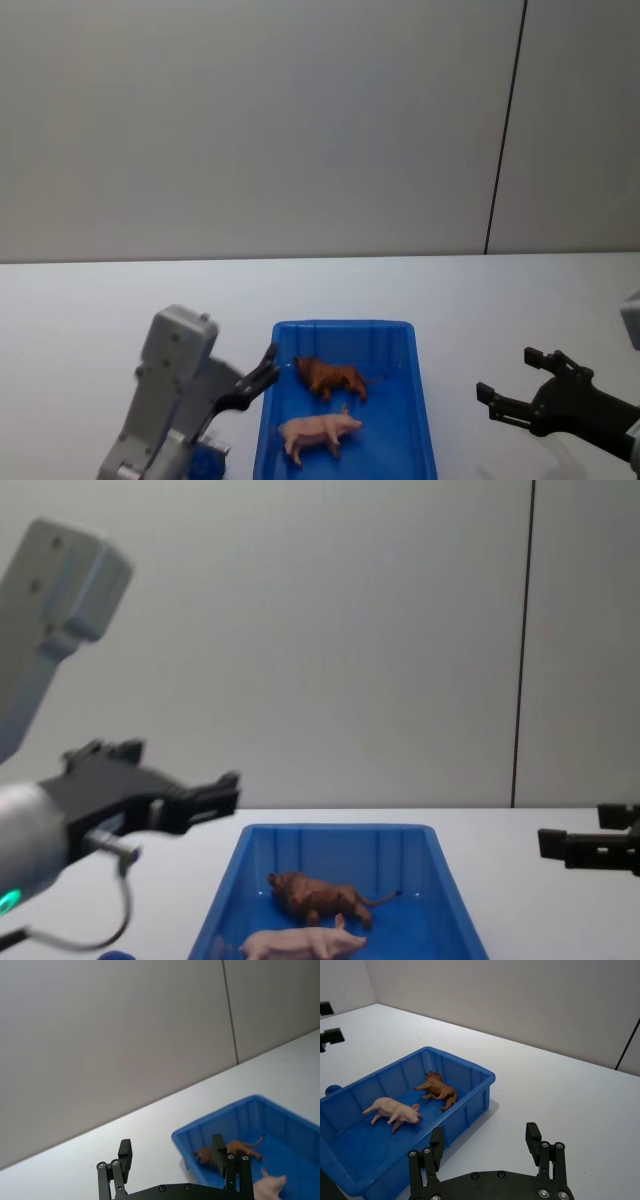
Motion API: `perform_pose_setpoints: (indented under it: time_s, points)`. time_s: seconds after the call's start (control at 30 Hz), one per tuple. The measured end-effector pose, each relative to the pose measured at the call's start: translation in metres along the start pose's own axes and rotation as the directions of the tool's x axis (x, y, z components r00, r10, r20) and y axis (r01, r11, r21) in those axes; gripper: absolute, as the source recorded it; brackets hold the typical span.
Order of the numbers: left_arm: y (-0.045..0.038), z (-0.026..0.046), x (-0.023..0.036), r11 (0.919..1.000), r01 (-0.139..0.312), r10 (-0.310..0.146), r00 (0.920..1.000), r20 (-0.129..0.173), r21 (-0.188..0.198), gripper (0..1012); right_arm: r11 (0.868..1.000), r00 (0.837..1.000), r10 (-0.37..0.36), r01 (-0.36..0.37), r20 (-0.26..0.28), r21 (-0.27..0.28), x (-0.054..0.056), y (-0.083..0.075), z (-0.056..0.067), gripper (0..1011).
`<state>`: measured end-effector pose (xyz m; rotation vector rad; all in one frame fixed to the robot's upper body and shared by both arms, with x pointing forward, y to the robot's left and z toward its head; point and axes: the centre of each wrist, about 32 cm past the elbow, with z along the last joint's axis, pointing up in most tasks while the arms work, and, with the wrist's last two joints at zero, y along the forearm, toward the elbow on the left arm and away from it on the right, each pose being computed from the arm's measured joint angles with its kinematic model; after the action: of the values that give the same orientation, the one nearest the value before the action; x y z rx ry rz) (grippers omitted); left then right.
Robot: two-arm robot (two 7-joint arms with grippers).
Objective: Pick up the two dolls from the table and place them into the box.
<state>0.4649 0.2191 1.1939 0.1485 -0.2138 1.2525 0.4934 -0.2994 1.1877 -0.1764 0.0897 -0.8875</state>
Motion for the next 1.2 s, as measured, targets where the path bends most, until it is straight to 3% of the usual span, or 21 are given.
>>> perform_pose_setpoints:
  time_s: [0.2, 0.53, 0.7, 0.73, 0.77, 0.9, 1.03, 1.2]
  points:
    - [0.0293, -0.0198, 0.0050, 0.9944, -0.062, 0.064, 0.9978, -0.018, 0.086, 1001, 1.000, 1.000, -0.004, 0.004, -0.001, 0.002, 0.001, -0.002, -0.001, 1001]
    - [0.0700, -0.0571, 0.0116, 0.9766, -0.094, 0.105, 0.9933, -0.048, 0.193, 1001, 1.000, 1.000, -0.007, 0.007, -0.002, 0.003, 0.002, -0.004, -0.002, 1001]
    - [0.0849, -0.0744, 0.0160, 0.9714, -0.082, 0.098, 0.9931, -0.065, 0.223, 1001, 1.000, 1.000, -0.008, 0.008, -0.003, 0.003, 0.002, -0.005, -0.002, 1001]
    - [0.0849, -0.0744, 0.0160, 0.9714, -0.082, 0.098, 0.9931, -0.065, 0.223, 1001, 1.000, 1.000, -0.009, 0.009, -0.003, 0.003, 0.002, -0.005, -0.002, 1001]
    - [0.0891, -0.0799, 0.0175, 0.9702, -0.073, 0.091, 0.9935, -0.068, 0.231, 1001, 1.000, 1.000, -0.009, 0.009, -0.003, 0.003, 0.002, -0.005, -0.002, 1001]
    - [0.0965, -0.0907, 0.0213, 0.9701, -0.048, 0.069, 0.9945, -0.079, 0.238, 1001, 1.000, 1.000, -0.009, 0.009, -0.003, 0.004, 0.002, -0.005, -0.002, 1001]
    - [0.1032, -0.1027, 0.0258, 0.9723, -0.017, 0.039, 0.9951, -0.091, 0.233, 1001, 1.000, 1.000, -0.010, 0.010, -0.003, 0.004, 0.002, -0.005, -0.002, 1001]
    - [0.1075, -0.1120, 0.0301, 0.9764, 0.009, 0.013, 0.9950, -0.100, 0.216, 1001, 1.000, 1.000, -0.010, 0.010, -0.003, 0.005, 0.002, -0.006, -0.002, 1001]
